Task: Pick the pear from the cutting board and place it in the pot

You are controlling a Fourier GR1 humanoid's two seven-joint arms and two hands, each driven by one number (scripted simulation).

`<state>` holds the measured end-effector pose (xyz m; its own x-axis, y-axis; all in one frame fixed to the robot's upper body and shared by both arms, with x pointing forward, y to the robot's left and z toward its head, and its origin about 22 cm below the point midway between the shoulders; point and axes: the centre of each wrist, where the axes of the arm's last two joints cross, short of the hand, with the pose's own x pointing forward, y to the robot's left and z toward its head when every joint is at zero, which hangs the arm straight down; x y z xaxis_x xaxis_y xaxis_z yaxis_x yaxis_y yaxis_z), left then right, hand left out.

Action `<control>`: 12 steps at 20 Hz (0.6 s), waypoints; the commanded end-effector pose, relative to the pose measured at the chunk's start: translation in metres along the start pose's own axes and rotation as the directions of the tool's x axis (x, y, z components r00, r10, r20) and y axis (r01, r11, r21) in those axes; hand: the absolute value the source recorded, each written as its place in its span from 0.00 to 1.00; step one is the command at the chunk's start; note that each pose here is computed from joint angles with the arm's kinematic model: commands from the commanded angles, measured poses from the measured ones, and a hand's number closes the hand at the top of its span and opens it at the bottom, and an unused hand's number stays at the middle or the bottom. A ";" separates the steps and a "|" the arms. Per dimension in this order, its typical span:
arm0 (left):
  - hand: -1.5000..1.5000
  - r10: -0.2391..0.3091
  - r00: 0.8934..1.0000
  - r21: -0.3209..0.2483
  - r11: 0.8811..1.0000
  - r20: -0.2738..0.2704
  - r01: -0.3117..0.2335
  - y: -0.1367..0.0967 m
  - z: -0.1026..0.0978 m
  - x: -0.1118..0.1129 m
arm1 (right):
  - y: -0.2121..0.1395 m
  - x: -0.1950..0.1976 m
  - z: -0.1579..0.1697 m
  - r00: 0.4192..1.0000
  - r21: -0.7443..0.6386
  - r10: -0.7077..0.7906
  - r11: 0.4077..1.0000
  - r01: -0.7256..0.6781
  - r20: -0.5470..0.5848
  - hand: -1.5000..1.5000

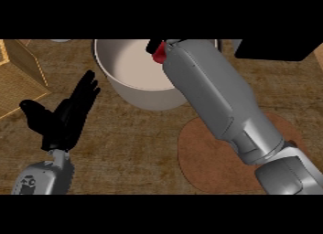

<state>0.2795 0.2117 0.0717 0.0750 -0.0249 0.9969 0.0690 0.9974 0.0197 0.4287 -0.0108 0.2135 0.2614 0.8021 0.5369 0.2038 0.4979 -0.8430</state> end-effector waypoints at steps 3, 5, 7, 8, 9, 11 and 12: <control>0.50 0.005 1.000 -0.011 1.000 0.013 -0.005 0.007 -0.005 -0.008 | 0.013 -0.022 -0.016 0.974 0.083 -0.196 0.975 0.206 -0.113 0.00; 0.50 0.004 1.000 -0.010 1.000 -0.004 -0.004 0.006 0.004 -0.002 | 0.009 -0.020 -0.016 0.948 0.042 -0.299 0.952 0.305 -0.108 0.00; 0.50 0.009 1.000 -0.031 0.999 0.008 -0.009 -0.010 0.006 -0.003 | 0.017 -0.030 -0.018 0.931 -0.023 -0.359 0.933 0.358 -0.065 0.00; 0.50 -0.008 1.000 -0.019 1.000 0.009 0.008 0.005 0.000 0.008 | 0.022 -0.037 -0.017 0.916 -0.075 -0.398 0.916 0.393 -0.058 0.00; 0.50 0.000 1.000 -0.029 1.000 -0.007 0.000 -0.008 -0.001 0.000 | 0.013 -0.025 -0.015 0.900 -0.124 -0.435 0.893 0.432 0.004 0.00; 0.50 0.013 1.000 0.008 1.000 0.001 -0.013 -0.008 -0.005 0.009 | 0.007 -0.021 -0.017 0.876 -0.203 -0.478 0.853 0.480 0.063 0.00; 0.50 -0.007 1.000 0.029 1.000 0.000 0.007 0.008 -0.005 -0.003 | 0.000 -0.011 -0.013 0.858 -0.236 -0.507 0.826 0.511 0.086 0.00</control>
<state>0.2821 0.2116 0.0728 0.0736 -0.0222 0.9970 0.0684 0.9975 0.0171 0.4391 -0.0279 0.1961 0.1435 0.5374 0.8310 0.3932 0.7396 -0.5462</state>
